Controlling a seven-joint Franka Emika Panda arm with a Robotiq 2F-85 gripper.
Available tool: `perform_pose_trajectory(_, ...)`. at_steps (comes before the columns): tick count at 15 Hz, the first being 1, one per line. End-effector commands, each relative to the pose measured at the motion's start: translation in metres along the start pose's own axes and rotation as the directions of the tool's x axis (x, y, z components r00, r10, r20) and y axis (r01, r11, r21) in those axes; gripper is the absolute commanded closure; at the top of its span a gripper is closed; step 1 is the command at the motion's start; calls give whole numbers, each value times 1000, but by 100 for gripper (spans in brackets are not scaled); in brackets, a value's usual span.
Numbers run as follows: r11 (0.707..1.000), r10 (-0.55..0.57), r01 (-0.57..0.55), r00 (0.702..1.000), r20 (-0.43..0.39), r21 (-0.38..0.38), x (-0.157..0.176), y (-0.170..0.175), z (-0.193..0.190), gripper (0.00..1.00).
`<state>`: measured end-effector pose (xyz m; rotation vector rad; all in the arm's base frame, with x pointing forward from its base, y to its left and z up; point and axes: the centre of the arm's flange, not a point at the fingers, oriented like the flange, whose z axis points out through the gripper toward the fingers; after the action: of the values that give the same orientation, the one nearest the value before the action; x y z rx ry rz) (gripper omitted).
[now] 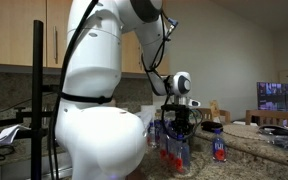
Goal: Move the three water bottles on the right forward and arrange them in a line
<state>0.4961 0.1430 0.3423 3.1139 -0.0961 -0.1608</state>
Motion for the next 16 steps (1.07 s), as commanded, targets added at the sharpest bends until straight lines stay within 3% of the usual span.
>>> perform_pose_trajectory(1,1000,26,-27,1000,-17,-12,-5,3,2,87)
perform_pose_trajectory(16,1000,21,-22,999,-32,-4,-2,4,0,87)
